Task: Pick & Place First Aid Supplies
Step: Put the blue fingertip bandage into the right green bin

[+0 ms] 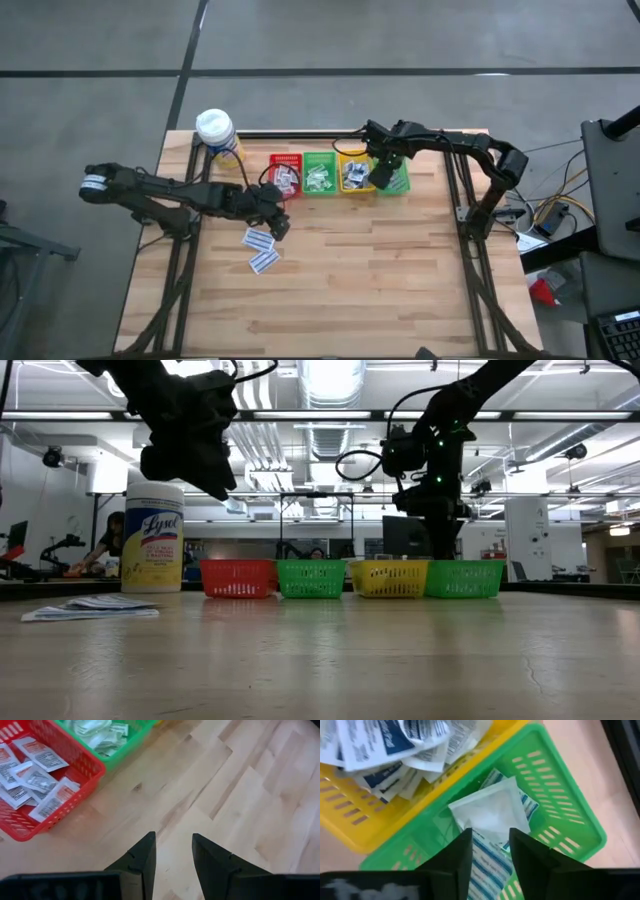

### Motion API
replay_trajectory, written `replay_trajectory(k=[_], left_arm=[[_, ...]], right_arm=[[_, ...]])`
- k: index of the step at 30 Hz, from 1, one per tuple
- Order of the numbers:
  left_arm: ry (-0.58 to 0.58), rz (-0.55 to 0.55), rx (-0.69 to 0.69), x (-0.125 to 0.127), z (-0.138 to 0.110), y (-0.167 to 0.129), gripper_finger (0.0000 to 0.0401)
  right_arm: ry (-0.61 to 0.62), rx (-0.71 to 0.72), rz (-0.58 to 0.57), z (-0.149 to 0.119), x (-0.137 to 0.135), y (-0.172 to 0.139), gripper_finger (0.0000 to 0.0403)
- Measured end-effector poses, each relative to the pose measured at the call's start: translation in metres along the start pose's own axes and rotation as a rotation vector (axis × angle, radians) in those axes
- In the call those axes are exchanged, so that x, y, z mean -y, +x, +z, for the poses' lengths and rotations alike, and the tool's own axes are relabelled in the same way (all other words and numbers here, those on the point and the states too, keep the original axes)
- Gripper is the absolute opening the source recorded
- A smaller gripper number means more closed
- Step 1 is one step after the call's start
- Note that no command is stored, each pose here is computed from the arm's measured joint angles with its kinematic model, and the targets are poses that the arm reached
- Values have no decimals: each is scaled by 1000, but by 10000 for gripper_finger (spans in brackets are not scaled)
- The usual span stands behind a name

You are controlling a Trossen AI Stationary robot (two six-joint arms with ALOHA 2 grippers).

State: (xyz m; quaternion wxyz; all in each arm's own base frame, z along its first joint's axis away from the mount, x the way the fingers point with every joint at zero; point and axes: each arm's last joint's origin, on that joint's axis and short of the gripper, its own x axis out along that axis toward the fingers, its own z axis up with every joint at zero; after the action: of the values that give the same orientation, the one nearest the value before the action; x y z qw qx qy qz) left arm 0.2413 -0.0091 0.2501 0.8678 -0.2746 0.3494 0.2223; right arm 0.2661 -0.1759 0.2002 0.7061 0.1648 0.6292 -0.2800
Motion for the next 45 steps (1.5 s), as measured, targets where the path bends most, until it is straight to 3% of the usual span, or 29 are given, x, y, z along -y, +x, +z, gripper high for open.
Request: replay_trajectory(k=[7,15,21,25,31,34,37,45], left_arm=[[101,-21,-101,3,-16,-1,120],[81,48,-302,-10,-53,6,120],[314,16,-339,-21,-76,17,120],[364,-25,-391,-26,-85,21,120],[288,-125,-443,-22,-88,22,120],[311,-209,-389,-12,-86,22,120],[324,-227,-390,-8,-90,21,120],[-59,-156,-554,-16,-105,24,120]], right_arm=[[-23,47,20,-6,-10,-21,144],[-64,236,69,-25,-32,-75,130],[-74,415,119,-42,-37,-116,121],[-66,498,139,-52,-35,-135,116],[-20,548,169,-61,-33,-147,108],[-32,543,171,-62,-35,-146,105],[-30,537,171,-58,-37,-142,101],[-35,515,167,-51,-41,-129,90]])
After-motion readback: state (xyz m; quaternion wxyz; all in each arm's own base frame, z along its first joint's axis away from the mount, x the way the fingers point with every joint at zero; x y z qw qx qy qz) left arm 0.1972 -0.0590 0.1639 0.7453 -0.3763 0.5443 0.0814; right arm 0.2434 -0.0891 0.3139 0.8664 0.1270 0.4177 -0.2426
